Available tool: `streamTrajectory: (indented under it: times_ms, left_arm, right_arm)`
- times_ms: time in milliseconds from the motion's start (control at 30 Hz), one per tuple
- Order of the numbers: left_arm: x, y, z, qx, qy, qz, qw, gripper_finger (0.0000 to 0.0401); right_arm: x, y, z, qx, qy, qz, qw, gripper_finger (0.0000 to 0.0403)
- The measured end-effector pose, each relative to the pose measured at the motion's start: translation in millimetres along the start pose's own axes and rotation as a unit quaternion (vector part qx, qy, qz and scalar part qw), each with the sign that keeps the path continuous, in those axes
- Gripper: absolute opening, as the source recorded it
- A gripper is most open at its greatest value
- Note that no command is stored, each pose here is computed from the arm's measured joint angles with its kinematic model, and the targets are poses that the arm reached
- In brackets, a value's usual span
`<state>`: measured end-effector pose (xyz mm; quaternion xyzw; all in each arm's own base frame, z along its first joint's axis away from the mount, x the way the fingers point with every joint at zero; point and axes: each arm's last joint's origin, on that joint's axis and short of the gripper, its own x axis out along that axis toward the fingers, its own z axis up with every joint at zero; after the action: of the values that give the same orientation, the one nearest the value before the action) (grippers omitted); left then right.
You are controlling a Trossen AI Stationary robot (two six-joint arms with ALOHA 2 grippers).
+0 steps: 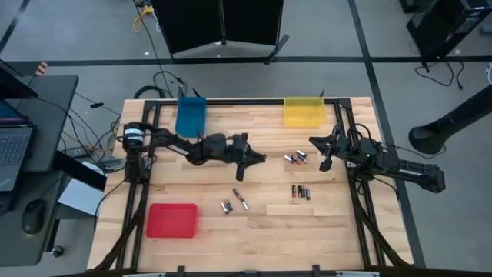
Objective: Sort batteries
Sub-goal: Put the red battery into the yellow bin
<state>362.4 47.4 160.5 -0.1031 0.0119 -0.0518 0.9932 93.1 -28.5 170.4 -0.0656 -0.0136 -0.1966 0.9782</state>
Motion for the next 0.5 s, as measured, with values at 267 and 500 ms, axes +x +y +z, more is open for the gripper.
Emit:
streamTrajectory:
  times_ms: [267,500]
  left_arm:
    - [-6,18,6,0.03,-0.005,-0.02,0.999,0.0045]
    - [-6,19,5,0.038,-0.001,-0.025,0.999,0.0045]
  right_arm:
    - [0,-1,5,0.007,-0.028,-0.003,1.0,0.0039]
    - [-1,-2,16,0.09,-0.084,-0.004,0.992,0.0039]
